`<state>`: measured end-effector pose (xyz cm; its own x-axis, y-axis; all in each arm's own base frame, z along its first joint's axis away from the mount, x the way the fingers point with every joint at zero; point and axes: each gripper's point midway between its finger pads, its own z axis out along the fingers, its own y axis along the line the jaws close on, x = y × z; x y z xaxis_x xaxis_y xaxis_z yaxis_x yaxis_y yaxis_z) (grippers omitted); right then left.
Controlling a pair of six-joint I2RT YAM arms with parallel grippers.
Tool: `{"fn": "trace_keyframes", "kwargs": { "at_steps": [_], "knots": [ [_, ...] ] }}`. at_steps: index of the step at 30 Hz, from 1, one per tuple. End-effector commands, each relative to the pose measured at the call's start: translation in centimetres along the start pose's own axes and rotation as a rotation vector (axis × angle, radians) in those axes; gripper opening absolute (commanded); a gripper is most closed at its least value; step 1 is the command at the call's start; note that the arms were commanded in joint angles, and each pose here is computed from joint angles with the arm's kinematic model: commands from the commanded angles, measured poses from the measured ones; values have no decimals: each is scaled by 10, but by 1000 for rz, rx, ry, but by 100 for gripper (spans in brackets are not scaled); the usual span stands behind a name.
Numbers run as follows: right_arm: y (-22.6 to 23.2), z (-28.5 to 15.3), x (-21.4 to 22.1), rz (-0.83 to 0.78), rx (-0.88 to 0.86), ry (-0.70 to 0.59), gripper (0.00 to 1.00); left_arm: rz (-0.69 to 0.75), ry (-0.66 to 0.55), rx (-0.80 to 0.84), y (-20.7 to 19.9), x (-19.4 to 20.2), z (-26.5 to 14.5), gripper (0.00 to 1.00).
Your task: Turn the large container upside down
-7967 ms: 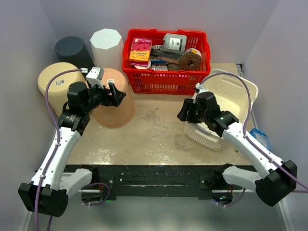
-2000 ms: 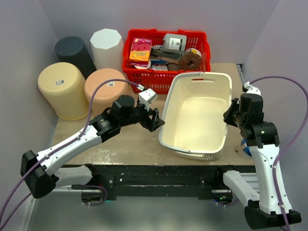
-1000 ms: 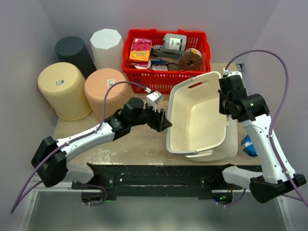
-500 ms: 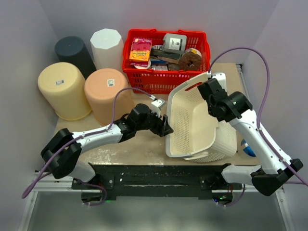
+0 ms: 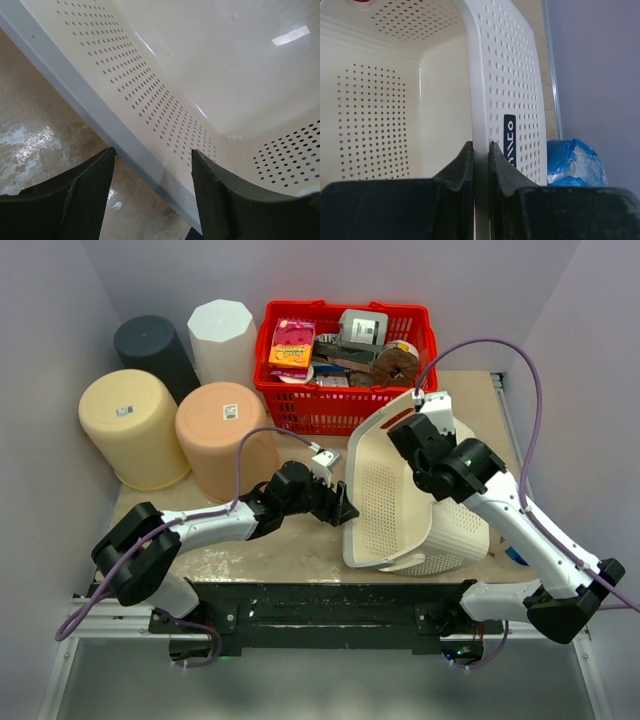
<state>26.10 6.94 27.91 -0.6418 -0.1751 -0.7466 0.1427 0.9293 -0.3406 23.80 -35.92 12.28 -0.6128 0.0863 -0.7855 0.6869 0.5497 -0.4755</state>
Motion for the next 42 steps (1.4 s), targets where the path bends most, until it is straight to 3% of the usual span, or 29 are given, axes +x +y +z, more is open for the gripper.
{"fn": "trace_keyframes", "kwargs": {
  "at_steps": [1, 21, 32, 39, 42],
  "knots": [
    [69, 8, 20, 122, -175, 86, 4, -18, 54, -20, 4, 20, 0, 67],
    [118, 30, 44, 56, -215, 133, 10, 54, 32, -223, 21, -13, -35, 75],
    [113, 17, 32, 88, -236, 98, 11, 55, 64, -182, 20, -2, -23, 76],
    [130, -10, 17, 142, -370, 73, 20, 28, 67, -99, 12, 5, -3, 75],
    [142, -16, 22, 142, -394, 84, 29, 18, 78, -91, 13, 10, 2, 75]
  ]
}}
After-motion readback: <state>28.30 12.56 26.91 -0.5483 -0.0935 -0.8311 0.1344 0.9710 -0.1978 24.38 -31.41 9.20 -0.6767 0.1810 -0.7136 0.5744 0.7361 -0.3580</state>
